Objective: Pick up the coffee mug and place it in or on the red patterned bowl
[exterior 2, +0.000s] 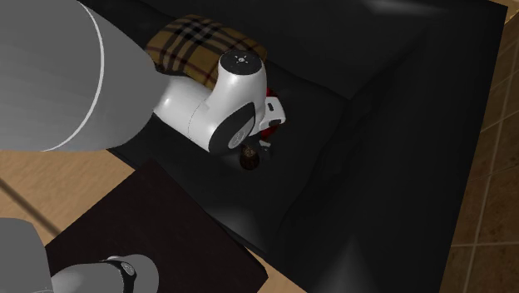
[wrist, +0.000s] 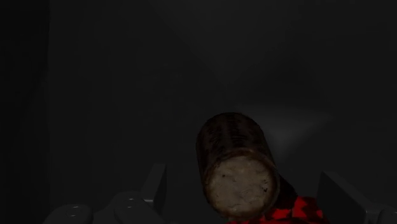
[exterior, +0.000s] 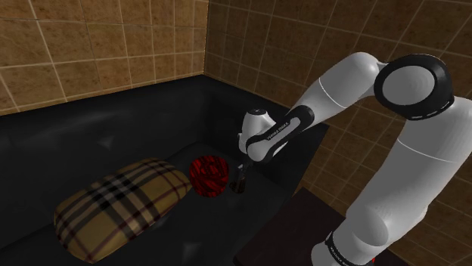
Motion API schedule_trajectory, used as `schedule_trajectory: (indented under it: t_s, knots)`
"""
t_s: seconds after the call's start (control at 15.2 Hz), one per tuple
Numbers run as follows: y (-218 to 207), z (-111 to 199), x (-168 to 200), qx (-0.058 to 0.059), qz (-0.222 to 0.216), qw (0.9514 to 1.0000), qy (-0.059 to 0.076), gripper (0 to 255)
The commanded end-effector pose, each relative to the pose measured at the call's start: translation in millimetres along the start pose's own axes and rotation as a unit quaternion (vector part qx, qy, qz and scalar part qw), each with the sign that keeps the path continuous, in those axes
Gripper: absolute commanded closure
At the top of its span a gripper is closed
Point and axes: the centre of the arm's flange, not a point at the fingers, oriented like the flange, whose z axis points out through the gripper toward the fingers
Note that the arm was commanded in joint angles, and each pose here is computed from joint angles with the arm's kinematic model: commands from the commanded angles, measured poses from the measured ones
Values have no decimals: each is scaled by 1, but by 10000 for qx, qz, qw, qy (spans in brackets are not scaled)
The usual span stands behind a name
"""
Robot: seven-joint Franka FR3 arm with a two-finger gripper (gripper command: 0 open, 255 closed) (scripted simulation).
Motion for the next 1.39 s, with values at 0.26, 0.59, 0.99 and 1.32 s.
schedule_trajectory:
  t_s: [0.26, 0.59, 0.99, 1.32]
  knots:
    - [-1, 24, 0, 7, -7, 10000, 3, 0]
    - [-1, 24, 0, 7, -7, 10000, 3, 0]
    - [0, 24, 0, 7, -7, 10000, 3, 255]
    - [-1, 24, 0, 7, -7, 10000, 3, 255]
